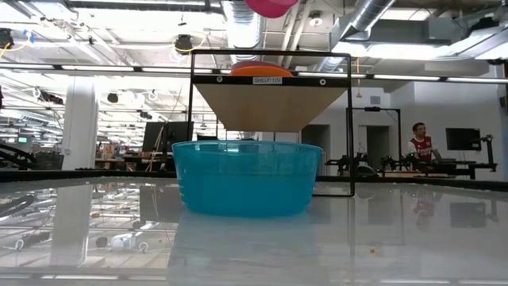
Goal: Place and stack bowls onto a shelf
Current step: Stack the pink bowl on top of the orange bowl on the shelf
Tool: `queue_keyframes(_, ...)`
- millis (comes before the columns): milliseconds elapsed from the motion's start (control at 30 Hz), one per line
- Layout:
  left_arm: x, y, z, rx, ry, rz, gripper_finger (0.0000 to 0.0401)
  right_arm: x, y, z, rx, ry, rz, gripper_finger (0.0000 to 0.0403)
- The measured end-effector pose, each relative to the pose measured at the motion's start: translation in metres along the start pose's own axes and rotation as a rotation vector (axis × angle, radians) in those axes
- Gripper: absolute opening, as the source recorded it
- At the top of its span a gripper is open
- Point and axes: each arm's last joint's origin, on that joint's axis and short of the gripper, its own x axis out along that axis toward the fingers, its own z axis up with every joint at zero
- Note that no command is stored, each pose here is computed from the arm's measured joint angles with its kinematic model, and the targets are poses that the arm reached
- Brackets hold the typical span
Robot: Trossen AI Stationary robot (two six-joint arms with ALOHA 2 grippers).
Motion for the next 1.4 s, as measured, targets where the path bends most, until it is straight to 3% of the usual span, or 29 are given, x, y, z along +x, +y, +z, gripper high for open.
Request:
queue_keyframes(100,-0.001,0.002,0.005,0.031,-0.033,0.020,0.0140,-0.005,-0.004,0.004,0.008,-0.010,0.004,0.0023)
queue_keyframes(233,-0.004,0.002,0.012,0.049,-0.088,-0.048,0.0140,-0.012,-0.008,0.005,-0.052,-0.035,-0.074,0.0023)
queue_keyframes(500,-0.009,0.005,0.032,-0.145,-0.236,-0.126,0.0139,-0.011,-0.011,0.006,-0.157,-0.040,-0.146,0.0023)
queue_keyframes(667,-0.009,0.004,0.032,-0.188,-0.241,-0.168,0.0139,-0.009,-0.013,0.007,-0.153,-0.045,-0.176,0.0023)
queue_keyframes(967,0.014,0.007,0.024,-0.217,-0.182,-0.084,0.0139,-0.009,-0.013,0.008,-0.141,-0.049,-0.175,0.0023)
queue_keyframes(1167,0.023,0.005,0.021,-0.225,-0.171,-0.090,0.0138,-0.010,-0.011,0.011,-0.150,-0.058,-0.153,0.0023)
queue_keyframes(1267,0.023,0.005,0.021,-0.226,-0.174,-0.097,0.0125,-0.010,-0.011,0.012,-0.149,-0.057,-0.142,0.0023)
queue_keyframes(1400,0.023,0.006,0.021,-0.210,-0.173,-0.088,0.0073,-0.009,-0.011,0.012,-0.150,-0.054,-0.119,0.0028)
